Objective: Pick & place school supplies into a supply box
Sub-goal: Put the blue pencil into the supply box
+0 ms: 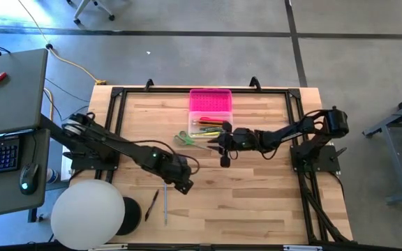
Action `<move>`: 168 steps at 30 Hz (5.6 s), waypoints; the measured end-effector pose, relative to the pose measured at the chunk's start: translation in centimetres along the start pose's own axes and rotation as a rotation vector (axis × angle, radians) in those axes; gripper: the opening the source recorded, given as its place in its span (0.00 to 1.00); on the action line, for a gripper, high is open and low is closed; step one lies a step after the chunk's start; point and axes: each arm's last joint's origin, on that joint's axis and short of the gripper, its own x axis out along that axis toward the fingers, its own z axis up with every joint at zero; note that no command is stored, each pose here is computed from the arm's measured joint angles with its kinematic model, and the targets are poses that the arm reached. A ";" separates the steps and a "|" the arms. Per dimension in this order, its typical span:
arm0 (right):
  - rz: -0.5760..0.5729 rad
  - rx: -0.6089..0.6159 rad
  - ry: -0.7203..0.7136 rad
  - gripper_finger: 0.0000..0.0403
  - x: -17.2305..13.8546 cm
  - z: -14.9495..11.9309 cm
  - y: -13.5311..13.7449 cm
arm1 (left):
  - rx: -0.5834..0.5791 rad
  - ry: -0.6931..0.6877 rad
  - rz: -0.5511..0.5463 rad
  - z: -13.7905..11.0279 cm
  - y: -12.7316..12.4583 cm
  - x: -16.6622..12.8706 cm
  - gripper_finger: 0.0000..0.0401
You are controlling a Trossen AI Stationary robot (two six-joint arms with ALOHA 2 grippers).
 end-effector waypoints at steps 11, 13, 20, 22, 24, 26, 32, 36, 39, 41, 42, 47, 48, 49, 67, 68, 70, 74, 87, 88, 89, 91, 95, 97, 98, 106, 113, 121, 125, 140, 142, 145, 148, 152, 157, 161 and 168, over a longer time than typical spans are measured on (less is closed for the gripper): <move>0.034 -0.018 0.037 0.18 -0.1 -0.3 1.2 | -0.114 0.121 0.146 -2.0 0.2 3.2 0.56; 0.033 -0.018 0.039 0.18 -0.1 -0.3 1.2 | -0.122 0.140 0.244 -2.6 1.1 3.3 0.55; 0.032 0.004 0.058 0.18 -0.1 -0.5 1.2 | -0.152 0.120 0.266 -3.0 0.9 4.2 0.45; 0.032 0.025 0.066 0.18 -0.1 -0.6 1.2 | -0.158 0.126 0.316 -3.3 1.3 4.5 0.40; 0.032 0.030 0.074 0.18 -0.2 -0.7 1.2 | -0.157 0.117 0.302 -3.3 1.1 5.1 0.35; 0.035 0.025 0.075 0.18 -0.2 -0.7 1.3 | -0.148 0.116 0.329 -3.6 1.2 5.4 0.31; 0.026 -0.005 -0.005 0.18 -0.2 0.1 1.9 | -0.137 0.114 0.336 -3.9 1.1 6.2 0.21; 0.031 -0.006 -0.013 0.18 -0.2 0.2 2.0 | -0.137 0.111 0.341 -3.9 1.2 6.2 0.16; 0.031 -0.003 0.005 0.18 -0.2 0.0 1.9 | -0.137 0.114 0.353 -3.9 1.3 6.2 0.15; 0.032 -0.003 0.016 0.18 -0.2 -0.1 2.0 | -0.133 0.115 0.349 -4.1 1.2 6.2 0.14; 0.033 -0.004 0.019 0.18 -0.2 -0.1 2.0 | -0.123 0.117 0.351 -4.2 1.2 6.2 0.14; 0.035 -0.006 0.022 0.18 -0.2 -0.2 2.1 | -0.107 0.118 0.349 -4.2 1.2 6.2 0.14; 0.035 -0.006 0.021 0.18 -0.2 -0.2 2.1 | -0.111 0.118 0.348 -4.1 1.2 6.2 0.14; 0.035 -0.006 0.021 0.18 -0.2 -0.2 2.1 | -0.112 0.117 0.350 -4.1 1.2 6.2 0.14; 0.035 -0.004 0.021 0.18 -0.2 -0.2 2.1 | -0.131 0.110 0.352 -4.1 1.2 6.2 0.15; 0.035 -0.004 0.021 0.18 -0.2 -0.2 2.1 | -0.131 0.109 0.351 -4.1 1.2 6.2 0.16; 0.035 -0.004 0.021 0.18 -0.2 -0.2 2.1 | -0.131 0.107 0.352 -4.1 1.3 6.2 0.19; 0.035 -0.005 0.022 0.18 -0.2 -0.2 2.1 | -0.138 0.106 0.352 -4.1 1.2 6.2 0.28; 0.037 -0.011 0.090 0.18 -0.3 -0.9 2.1 | -0.212 0.103 0.392 -4.2 1.5 6.6 0.37; 0.037 -0.011 0.091 0.18 -0.3 -0.9 2.1 | -0.217 0.103 0.387 -4.2 1.5 6.6 0.36; 0.037 -0.011 0.092 0.18 -0.3 -0.9 2.1 | -0.229 0.104 0.385 -4.2 1.5 6.6 0.35; 0.037 -0.011 0.097 0.18 -0.3 -0.9 2.1 | -0.250 0.093 0.400 -4.2 1.6 6.6 0.34; 0.037 -0.011 0.099 0.18 -0.3 -0.9 2.1 | -0.255 0.087 0.404 -4.2 1.6 6.5 0.31; 0.037 -0.011 0.099 0.18 -0.3 -0.9 2.1 | -0.253 0.087 0.400 -4.2 1.6 6.6 0.30; 0.037 -0.011 0.099 0.18 -0.3 -0.9 2.1 | -0.252 0.087 0.405 -4.2 1.6 6.8 0.29; 0.036 0.011 0.104 0.18 -0.3 -1.0 2.1 | -0.239 0.061 0.416 -4.4 1.5 7.7 0.27; 0.036 0.007 0.103 0.18 -0.3 -1.0 2.1 | -0.223 0.002 0.400 -4.5 1.4 7.8 0.20; 0.036 0.008 0.095 0.18 -0.3 -0.9 2.1 | -0.247 -0.088 0.326 -2.4 1.0 8.1 0.04; 0.036 0.013 0.095 0.18 -0.3 -0.9 2.1 | -0.182 -0.166 0.240 0.2 0.7 8.6 0.07; 0.090 -0.016 0.265 0.18 -0.9 -2.5 4.1 | 0.192 -0.270 -0.034 10.1 1.4 8.4 0.08; 0.106 -0.031 0.292 0.18 -1.1 -2.8 4.6 | 0.217 -0.273 -0.040 10.6 1.7 8.3 0.08; 0.096 -0.085 0.309 0.18 -1.3 -3.0 5.3 | 0.246 -0.261 -0.045 11.0 1.9 8.3 0.08; 0.092 -0.146 0.281 0.18 -1.3 -2.8 5.6 | 0.269 -0.247 -0.055 11.1 1.9 8.3 0.08; 0.182 -0.199 0.173 0.18 -1.1 -1.8 5.8 | 0.295 -0.223 -0.071 10.9 1.8 7.7 0.08; 0.232 -0.240 0.049 0.18 -1.0 -0.7 6.0 | 0.233 -0.192 -0.044 10.2 1.1 3.9 0.07; 0.239 -0.251 -0.002 0.18 -0.9 -0.2 6.0 | 0.204 -0.212 0.133 8.6 1.5 1.4 0.08; 0.319 -0.323 -0.081 0.18 -0.7 0.3 5.3 | 0.127 -0.278 0.275 5.6 2.1 -2.4 0.09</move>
